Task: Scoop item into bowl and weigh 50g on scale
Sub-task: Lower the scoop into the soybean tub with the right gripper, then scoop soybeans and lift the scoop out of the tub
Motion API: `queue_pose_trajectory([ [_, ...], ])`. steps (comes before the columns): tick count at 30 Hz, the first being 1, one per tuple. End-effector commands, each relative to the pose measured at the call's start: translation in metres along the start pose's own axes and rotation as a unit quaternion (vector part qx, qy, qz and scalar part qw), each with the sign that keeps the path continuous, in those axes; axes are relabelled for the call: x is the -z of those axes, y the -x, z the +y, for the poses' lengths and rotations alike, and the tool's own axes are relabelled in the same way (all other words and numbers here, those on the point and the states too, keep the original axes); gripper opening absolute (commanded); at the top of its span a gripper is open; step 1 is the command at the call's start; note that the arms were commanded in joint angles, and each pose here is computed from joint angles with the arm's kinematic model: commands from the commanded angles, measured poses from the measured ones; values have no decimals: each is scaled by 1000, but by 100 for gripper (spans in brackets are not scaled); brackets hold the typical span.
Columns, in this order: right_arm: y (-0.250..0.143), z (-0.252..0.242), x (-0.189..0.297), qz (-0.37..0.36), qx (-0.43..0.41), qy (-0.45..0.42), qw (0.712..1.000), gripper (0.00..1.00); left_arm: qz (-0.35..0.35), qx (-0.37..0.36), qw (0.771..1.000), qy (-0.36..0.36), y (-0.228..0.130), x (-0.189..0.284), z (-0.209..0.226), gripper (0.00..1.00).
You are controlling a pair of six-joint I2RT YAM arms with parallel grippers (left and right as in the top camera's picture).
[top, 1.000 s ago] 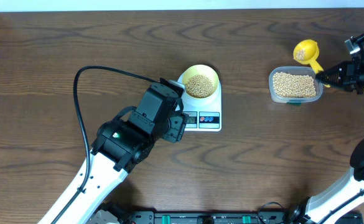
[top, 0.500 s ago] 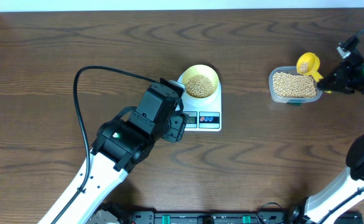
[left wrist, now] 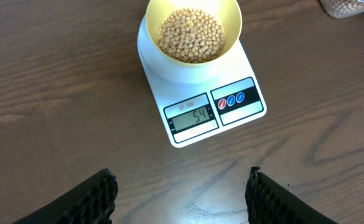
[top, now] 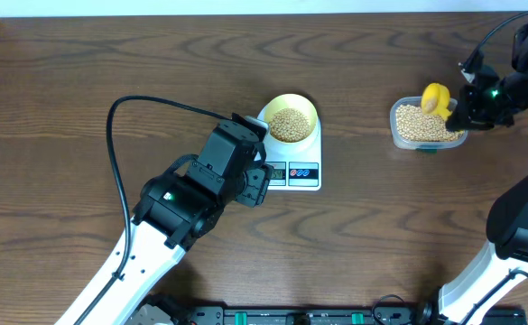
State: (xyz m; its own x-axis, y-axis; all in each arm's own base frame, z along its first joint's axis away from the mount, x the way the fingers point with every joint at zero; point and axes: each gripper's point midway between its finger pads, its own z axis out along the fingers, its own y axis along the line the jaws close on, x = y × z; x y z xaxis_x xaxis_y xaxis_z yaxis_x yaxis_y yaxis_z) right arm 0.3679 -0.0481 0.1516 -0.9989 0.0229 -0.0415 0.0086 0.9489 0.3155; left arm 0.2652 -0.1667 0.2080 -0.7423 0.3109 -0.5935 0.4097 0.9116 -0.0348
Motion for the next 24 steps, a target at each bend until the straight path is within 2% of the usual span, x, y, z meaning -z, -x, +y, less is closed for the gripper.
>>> queue_pose_trajectory([
  [1, 0, -5, 5, 0, -13, -25, 1000, 1, -17, 6, 1000, 3, 10, 8, 2, 69],
  [7, -8, -14, 5, 20, -20, -62, 998, 1, -17, 6, 1000, 3, 10, 8, 2, 69],
  [24, -7, 3, -4, 54, 27, -182, 981, 1, -17, 6, 1000, 3, 10, 8, 2, 69],
])
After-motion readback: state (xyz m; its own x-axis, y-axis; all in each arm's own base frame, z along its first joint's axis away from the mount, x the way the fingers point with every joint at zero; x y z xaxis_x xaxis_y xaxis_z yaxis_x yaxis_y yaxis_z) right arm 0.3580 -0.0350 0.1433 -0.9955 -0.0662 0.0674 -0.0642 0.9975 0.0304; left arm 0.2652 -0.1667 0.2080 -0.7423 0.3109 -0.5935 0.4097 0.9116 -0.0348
